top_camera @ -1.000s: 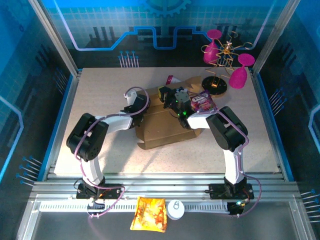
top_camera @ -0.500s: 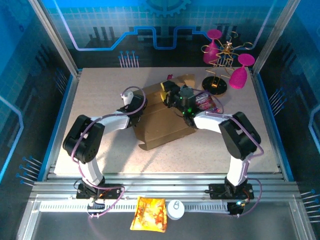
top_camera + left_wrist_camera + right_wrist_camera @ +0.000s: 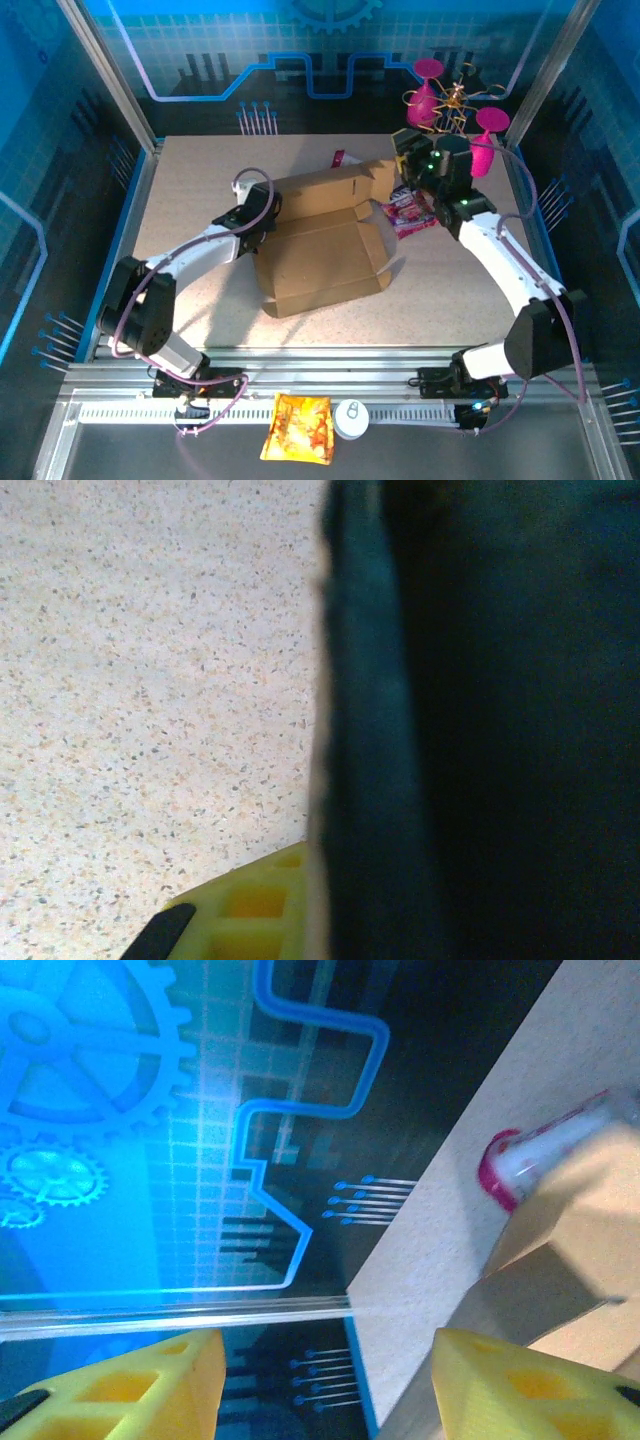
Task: Fold the paper box
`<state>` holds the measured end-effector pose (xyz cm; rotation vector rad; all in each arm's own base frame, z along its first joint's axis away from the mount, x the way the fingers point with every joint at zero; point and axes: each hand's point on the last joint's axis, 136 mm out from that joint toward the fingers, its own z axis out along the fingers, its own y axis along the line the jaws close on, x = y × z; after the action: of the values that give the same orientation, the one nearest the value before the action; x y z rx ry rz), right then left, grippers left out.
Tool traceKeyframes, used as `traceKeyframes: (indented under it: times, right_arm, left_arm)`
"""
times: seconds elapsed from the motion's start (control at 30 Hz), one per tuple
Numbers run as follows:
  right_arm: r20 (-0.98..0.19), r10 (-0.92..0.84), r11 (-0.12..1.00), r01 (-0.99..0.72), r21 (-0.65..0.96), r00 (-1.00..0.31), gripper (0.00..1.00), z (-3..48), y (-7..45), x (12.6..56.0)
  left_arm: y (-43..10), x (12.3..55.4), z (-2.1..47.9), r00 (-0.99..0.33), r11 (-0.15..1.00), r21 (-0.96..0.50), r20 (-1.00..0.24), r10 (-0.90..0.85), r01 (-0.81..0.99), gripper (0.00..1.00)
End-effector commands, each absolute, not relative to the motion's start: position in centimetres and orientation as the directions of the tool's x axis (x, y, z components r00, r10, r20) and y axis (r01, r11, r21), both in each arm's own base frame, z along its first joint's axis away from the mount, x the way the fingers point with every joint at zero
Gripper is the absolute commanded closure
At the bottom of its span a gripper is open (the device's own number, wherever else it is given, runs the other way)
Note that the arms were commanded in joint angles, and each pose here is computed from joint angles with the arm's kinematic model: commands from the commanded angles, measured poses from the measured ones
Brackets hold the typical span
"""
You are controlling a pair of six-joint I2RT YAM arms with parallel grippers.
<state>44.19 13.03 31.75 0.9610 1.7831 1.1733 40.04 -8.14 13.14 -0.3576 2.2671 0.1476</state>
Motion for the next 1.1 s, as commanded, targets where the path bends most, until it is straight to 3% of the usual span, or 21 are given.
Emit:
traceKeyframes:
  times: [0.0,0.23,0.53,1.07]
  right_arm:
    - [-0.270,0.810,0.441,0.237,0.866,-0.520,0.45,28.9,12.1,43.3]
    - [-0.271,0.710,0.489,0.179,0.853,-0.650,0.49,29.2,14.6,45.3]
    - [-0.292,0.632,0.589,0.201,0.782,-0.718,0.42,27.1,16.8,43.2]
    - [-0.244,0.596,0.535,0.153,0.831,-0.765,0.45,26.5,20.0,44.0]
  left_arm:
    - [-8.9,40.0,15.6,-0.632,0.970,-0.038,-0.752,-0.186,-0.240,1.00]
    - [-9.2,39.8,17.2,-0.618,0.974,-0.063,-0.764,-0.187,-0.216,1.00]
    - [-9.9,40.7,18.8,-0.604,0.979,-0.075,-0.777,-0.176,-0.187,1.00]
    - [-10.8,41.3,18.9,-0.615,0.986,-0.085,-0.773,-0.156,-0.143,1.00]
